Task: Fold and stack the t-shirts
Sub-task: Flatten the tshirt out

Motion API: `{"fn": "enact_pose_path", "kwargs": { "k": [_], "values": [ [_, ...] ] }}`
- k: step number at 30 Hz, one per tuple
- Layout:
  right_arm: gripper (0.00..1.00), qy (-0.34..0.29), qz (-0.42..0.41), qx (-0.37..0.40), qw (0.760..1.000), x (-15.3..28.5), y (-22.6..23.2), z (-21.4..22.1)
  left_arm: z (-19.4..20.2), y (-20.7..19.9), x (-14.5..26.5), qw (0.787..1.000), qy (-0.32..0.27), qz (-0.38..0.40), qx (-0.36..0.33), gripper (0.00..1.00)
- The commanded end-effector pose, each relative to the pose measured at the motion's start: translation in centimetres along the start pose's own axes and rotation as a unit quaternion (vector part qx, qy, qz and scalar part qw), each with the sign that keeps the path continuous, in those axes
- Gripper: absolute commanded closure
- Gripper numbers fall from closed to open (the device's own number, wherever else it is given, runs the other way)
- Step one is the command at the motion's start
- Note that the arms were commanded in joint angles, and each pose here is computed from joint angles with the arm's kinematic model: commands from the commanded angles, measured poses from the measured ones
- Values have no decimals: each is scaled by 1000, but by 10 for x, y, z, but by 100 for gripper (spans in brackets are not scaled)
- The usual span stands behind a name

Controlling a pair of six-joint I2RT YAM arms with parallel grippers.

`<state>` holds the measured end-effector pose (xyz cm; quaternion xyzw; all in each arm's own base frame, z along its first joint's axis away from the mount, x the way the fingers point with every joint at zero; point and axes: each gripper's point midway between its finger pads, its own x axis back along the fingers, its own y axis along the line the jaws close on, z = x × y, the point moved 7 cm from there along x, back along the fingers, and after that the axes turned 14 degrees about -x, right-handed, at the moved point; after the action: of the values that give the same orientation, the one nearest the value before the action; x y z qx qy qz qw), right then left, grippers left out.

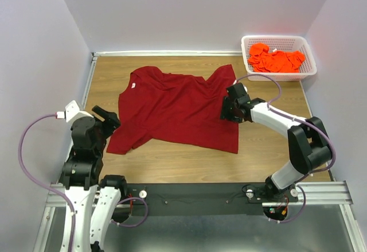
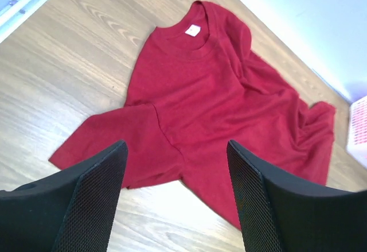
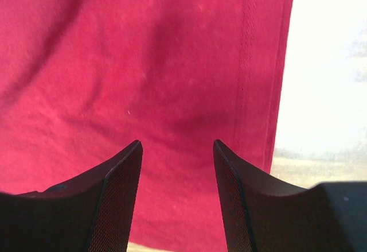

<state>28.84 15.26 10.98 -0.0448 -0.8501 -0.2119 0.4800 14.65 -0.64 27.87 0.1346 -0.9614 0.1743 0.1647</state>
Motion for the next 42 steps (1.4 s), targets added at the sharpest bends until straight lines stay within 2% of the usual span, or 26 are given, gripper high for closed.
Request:
{"fn": "enact_pose_path", "kwargs": {
  "k": [1, 3, 5, 7, 12, 16, 19, 20, 23, 31, 38, 42],
  "values": [
    [39, -20, 14, 27, 999, -5, 5, -12, 10, -15, -35, 998, 47, 30, -36, 21],
    [40, -21, 15, 35, 999, -9, 7, -15, 14, -27, -54, 996, 56, 65, -39, 22],
    [41, -17, 10, 39, 999, -10, 9, -15, 22, -34, -79, 994, 79, 67, -45, 25],
    [41, -13, 11, 45, 999, -14, 9, -14, 18, -39, -99, 994, 66, 65, -52, 31],
    [44, -2, 21, 50, 999, -23, 3, -10, 37, -49, -175, 989, 127, 25, -76, 43],
    [48, 2, 28, 47, 998, -29, -3, -9, 35, -56, -205, 991, 113, 12, -64, 51],
    [50, 2, 34, 44, 998, -34, -8, -11, 47, -53, -232, 989, 130, -20, -70, 55],
    [51, 3, 36, 43, 998, -37, -9, -11, 62, -49, -244, 984, 155, -30, -78, 55],
    [52, 4, 49, 35, 998, -45, -20, -17, 79, -49, -268, 979, 183, -38, -83, 58],
    [54, -2, 87, 14, 996, -62, -43, -37, 111, -37, -307, 966, 232, -72, -89, 60],
    [54, -27, 114, -15, 993, -77, -61, -75, 115, -40, -337, 963, 248, -72, -83, 61],
    [54, -52, 130, -19, 990, -86, -67, -102, 96, -50, -355, 968, 230, -66, -76, 61]
  ]
}}
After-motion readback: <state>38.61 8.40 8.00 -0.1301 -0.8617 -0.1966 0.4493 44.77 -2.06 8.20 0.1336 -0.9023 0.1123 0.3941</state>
